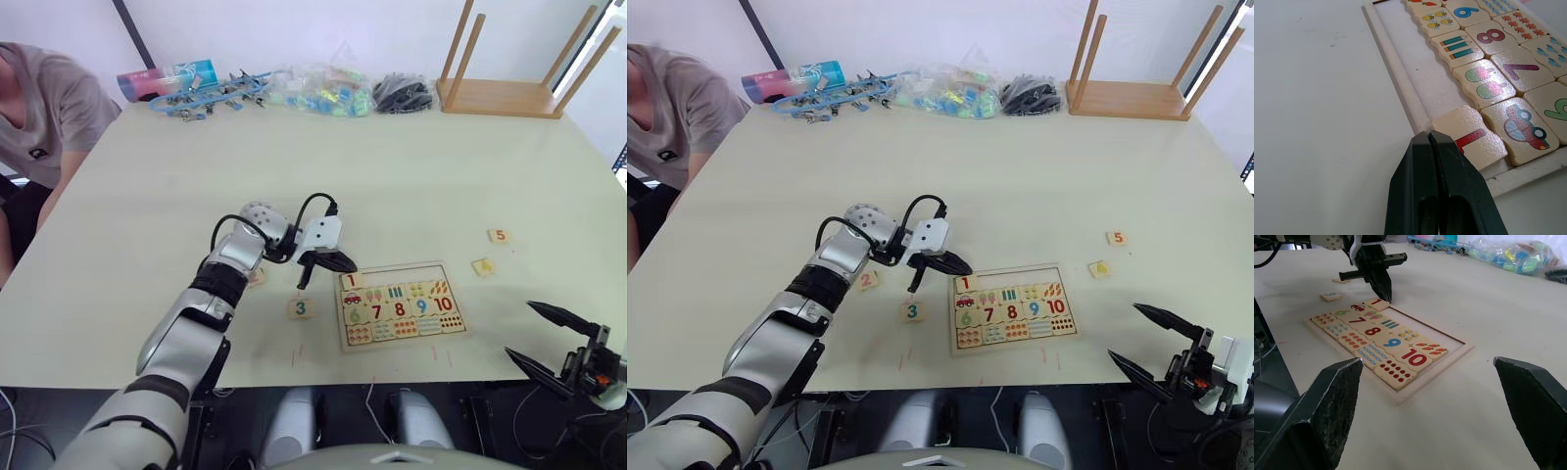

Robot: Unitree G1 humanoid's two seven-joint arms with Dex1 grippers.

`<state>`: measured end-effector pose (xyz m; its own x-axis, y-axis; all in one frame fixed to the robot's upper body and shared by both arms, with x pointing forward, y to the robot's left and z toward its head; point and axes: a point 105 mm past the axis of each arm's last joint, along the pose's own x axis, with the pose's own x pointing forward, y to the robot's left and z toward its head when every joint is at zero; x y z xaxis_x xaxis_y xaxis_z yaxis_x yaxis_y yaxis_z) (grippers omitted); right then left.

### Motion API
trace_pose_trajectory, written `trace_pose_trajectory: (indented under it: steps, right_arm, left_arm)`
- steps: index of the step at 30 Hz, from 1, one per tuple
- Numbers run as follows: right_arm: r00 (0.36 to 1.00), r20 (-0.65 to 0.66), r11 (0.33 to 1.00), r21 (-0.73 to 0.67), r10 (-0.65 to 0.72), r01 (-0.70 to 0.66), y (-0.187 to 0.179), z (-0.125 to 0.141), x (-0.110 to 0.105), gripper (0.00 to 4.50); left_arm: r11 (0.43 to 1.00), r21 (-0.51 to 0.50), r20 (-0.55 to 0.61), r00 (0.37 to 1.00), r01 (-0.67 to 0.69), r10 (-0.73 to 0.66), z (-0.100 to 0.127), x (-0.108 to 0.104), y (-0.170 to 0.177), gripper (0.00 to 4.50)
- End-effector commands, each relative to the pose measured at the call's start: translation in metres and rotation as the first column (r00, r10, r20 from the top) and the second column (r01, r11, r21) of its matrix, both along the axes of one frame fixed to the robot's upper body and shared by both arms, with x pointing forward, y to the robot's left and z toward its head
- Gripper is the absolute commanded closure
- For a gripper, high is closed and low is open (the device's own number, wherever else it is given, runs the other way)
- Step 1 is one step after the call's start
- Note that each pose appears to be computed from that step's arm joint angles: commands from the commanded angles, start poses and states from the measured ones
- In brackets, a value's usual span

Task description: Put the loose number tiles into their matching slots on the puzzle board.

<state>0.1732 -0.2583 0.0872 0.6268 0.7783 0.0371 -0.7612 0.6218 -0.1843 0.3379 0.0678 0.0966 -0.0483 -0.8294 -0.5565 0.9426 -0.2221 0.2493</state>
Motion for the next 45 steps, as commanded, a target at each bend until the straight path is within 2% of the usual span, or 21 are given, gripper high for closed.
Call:
trace_pose_trajectory:
  steps: [1,23,45]
  right_arm:
    - [1.0,0.026,1.0,-0.009,-0.008,0.009,-0.002,0.005,-0.002,0.0]
    - [1.0,0.026,1.0,-0.009,-0.015,0.015,-0.001,0.004,-0.002,0.0]
    - [1.0,0.027,1.0,-0.016,-0.013,0.014,-0.001,0.003,-0.001,0.0]
  left_arm:
    - [1.0,-0.02,0.029,1.0,0.01,-0.009,0.007,0.002,-0.004,4.46]
    - [0.998,-0.032,0.043,0.997,0.058,-0.056,0.009,0.0,-0.018,4.46]
    - [0.998,-0.023,0.053,0.997,0.06,-0.059,0.011,-0.001,-0.009,4.46]
